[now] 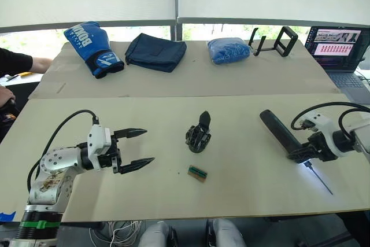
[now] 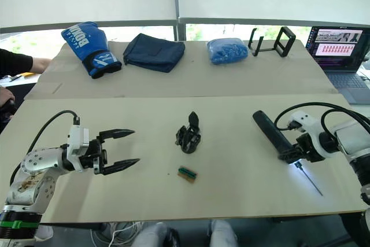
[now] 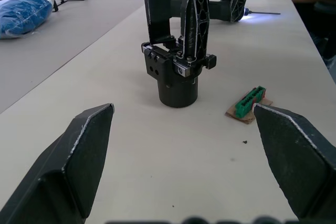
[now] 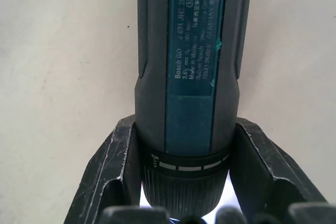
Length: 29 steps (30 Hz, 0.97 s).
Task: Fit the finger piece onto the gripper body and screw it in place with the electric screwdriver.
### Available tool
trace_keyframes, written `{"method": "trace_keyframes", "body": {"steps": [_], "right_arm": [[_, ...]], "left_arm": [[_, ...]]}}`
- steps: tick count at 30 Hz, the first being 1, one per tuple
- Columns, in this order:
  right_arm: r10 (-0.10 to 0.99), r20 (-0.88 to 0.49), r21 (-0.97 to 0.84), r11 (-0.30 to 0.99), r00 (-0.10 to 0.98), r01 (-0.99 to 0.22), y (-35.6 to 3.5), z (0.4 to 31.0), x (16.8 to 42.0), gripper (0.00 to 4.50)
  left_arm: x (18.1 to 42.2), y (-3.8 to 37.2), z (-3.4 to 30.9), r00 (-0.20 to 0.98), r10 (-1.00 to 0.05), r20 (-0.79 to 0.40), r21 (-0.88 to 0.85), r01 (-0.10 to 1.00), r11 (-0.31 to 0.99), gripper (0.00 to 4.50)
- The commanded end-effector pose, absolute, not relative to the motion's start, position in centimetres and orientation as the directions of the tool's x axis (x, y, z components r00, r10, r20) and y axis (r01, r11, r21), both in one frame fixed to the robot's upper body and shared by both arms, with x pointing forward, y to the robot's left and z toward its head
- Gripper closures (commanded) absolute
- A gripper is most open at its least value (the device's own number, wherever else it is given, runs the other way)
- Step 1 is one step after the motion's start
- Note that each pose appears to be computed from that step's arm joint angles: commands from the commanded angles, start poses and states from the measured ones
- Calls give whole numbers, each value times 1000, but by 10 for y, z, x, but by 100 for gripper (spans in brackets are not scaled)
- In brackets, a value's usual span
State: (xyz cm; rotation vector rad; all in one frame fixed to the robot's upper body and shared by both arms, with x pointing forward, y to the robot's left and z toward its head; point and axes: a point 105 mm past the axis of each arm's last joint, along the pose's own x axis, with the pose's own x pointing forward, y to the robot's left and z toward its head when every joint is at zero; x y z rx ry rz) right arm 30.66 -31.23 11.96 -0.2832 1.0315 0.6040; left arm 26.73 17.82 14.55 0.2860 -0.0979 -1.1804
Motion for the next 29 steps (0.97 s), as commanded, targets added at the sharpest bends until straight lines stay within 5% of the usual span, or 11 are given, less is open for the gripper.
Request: {"method": "trace_keyframes", "body": {"steps": [1,4,9,13,20,25,29], "right_arm": [[338,-830,2,797,443,-604,-317,147,311,95],[340,-806,-16,806,484,-592,-323,165,305,1],[402,-730,-83,751,553,-655,-319,199,292,1],[641,-573,-234,470,511,-851,-278,227,272,1],[818,-345,-458,282,461,-843,-240,225,239,1],[868,-344,-599,91,358,-795,-227,196,220,1],[871,-293,-573,171,395,-802,-223,179,218,1]], "left_arm": [[268,188,154,420,-905,-64,299,874,384,0],[269,195,149,457,-885,-88,309,857,412,0],[278,219,141,592,-794,-136,313,787,532,0],[280,236,138,659,-737,-154,371,729,574,0],[279,257,130,716,-667,-206,409,682,606,0],[275,258,122,720,-658,-221,415,680,604,0],[273,255,122,727,-656,-205,419,670,612,0]]}}
